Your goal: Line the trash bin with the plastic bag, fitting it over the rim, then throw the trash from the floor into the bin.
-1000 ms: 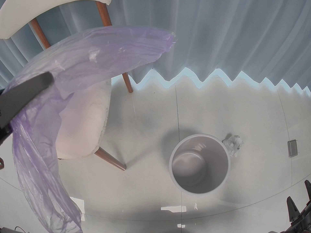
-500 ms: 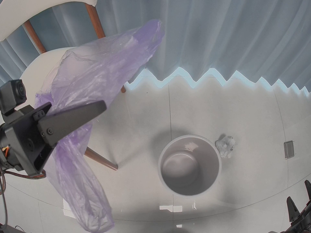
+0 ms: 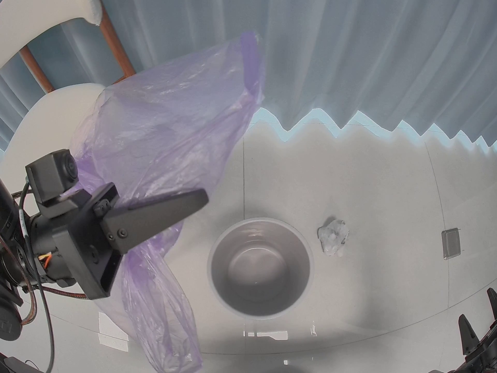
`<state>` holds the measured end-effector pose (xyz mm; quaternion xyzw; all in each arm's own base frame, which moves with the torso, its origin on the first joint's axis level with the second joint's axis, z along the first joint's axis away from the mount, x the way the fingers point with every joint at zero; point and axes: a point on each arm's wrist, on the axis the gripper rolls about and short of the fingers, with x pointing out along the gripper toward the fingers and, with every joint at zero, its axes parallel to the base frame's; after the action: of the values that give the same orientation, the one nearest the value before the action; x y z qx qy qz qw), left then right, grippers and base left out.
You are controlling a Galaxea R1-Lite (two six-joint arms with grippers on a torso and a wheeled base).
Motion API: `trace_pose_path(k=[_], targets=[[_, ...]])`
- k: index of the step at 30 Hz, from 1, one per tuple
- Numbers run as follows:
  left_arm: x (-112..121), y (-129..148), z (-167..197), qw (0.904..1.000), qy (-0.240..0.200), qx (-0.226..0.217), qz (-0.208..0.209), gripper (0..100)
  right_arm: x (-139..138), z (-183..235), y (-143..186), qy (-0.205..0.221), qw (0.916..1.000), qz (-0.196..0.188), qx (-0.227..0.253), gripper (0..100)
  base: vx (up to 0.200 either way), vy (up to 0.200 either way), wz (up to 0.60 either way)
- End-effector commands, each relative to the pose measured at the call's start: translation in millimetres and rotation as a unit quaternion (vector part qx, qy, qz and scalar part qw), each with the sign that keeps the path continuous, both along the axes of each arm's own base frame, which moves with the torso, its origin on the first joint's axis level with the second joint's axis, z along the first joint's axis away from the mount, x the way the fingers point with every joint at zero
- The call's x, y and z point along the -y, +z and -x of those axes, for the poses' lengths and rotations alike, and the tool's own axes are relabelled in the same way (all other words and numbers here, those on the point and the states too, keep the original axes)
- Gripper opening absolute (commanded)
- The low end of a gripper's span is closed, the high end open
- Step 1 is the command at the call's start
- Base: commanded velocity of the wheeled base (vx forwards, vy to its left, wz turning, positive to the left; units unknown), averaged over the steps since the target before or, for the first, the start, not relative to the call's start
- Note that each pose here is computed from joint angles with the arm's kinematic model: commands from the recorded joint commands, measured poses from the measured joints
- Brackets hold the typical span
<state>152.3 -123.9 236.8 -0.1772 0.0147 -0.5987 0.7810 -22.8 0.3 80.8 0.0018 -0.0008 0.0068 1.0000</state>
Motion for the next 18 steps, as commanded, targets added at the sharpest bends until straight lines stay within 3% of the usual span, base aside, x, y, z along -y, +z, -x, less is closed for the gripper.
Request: trace_pose_path(k=[1,5,18], targets=[[5.6,-2.4,4.2,0.9998,-0.017,-0.004,-0.002,0,0.0,0.0,-5.2,0.0,1.0,0.0,0.0,100,0.0,-0.2,0.0],[2.8,-8.4,3.9,0.9999,-0.01,-0.011,-0.008,0,0.0,0.0,-5.2,0.0,1.0,0.0,0.0,100,0.0,-0.2,0.0],[3.4,-26.1,19.3,0.9989,-0.039,-0.023,-0.014,0,0.0,0.0,-5.2,0.0,1.0,0.0,0.0,100,0.0,0.0,0.0]])
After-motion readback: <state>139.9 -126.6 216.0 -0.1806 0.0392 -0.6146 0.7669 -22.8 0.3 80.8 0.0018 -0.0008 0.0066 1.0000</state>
